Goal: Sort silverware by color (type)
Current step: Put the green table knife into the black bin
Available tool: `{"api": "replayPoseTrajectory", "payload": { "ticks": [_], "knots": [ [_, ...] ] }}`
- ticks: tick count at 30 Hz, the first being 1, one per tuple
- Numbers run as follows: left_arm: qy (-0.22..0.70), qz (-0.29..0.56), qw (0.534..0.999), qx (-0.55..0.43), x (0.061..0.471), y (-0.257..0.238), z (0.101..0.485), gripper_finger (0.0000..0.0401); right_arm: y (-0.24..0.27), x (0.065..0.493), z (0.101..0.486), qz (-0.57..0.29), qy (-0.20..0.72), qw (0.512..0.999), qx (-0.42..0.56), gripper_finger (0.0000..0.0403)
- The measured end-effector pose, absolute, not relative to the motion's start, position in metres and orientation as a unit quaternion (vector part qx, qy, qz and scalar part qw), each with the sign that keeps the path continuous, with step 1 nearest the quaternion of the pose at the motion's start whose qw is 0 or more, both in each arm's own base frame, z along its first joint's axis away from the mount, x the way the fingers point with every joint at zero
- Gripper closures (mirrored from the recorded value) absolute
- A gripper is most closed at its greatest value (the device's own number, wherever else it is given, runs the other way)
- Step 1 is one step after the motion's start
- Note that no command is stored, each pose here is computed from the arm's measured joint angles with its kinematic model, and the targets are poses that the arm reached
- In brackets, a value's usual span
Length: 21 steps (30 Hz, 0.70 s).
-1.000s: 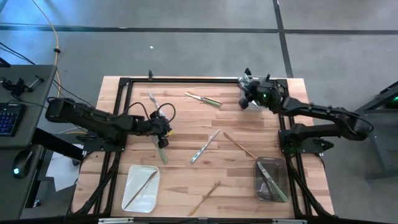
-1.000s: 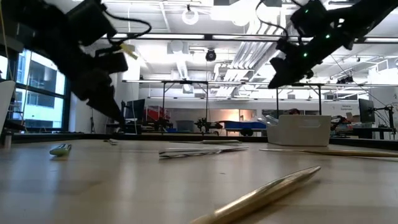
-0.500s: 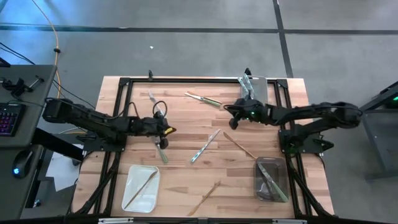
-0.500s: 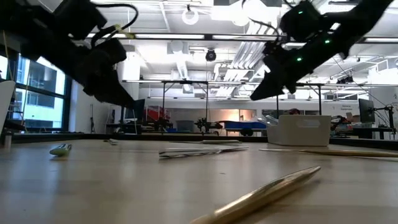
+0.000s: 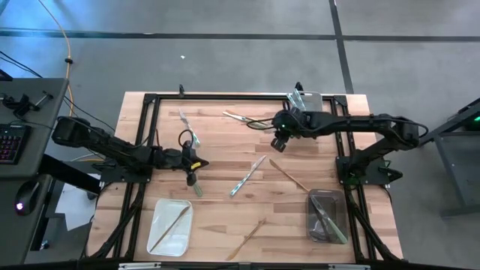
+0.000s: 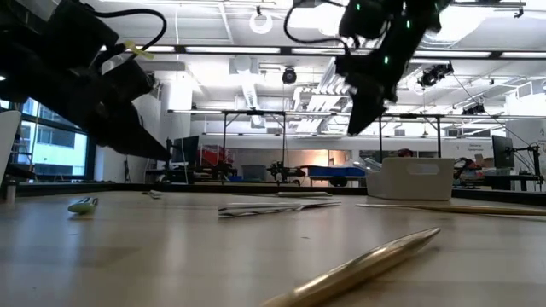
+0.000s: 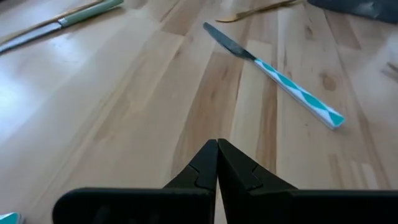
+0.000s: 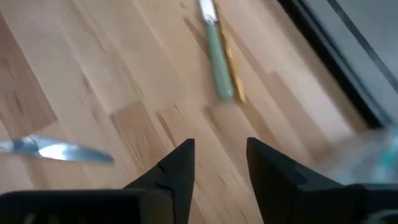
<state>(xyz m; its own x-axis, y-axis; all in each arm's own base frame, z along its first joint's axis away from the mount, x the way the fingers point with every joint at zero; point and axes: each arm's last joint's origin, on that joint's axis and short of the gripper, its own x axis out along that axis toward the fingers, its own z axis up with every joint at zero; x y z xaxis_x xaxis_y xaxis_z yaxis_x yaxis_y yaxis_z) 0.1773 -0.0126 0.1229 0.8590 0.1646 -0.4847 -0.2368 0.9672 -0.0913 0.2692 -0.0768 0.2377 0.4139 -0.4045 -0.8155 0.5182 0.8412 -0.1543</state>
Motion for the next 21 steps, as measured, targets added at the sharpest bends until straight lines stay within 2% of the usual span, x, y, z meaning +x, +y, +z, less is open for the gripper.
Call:
{"api": "replayPoseTrajectory", "payload": {
  "ticks": [5, 10, 21],
  "knots": [
    [0.243, 0.106, 0.963, -0.055, 0.177, -0.016, 0.123, 0.0401, -0.07, 0.272, 0.275, -0.296, 0.472, 0.829, 0.049, 0.0263],
    [0.243, 0.096, 0.964, -0.052, 0.176, -0.02, 0.123, 0.0401, -0.067, 0.279, 0.286, -0.291, 0.439, 0.849, 0.048, 0.0263],
    [0.244, 0.079, 0.965, -0.048, 0.175, -0.027, 0.123, 0.0401, -0.091, 0.283, 0.243, -0.271, 0.396, 0.872, 0.096, 0.0262]
  ]
}}
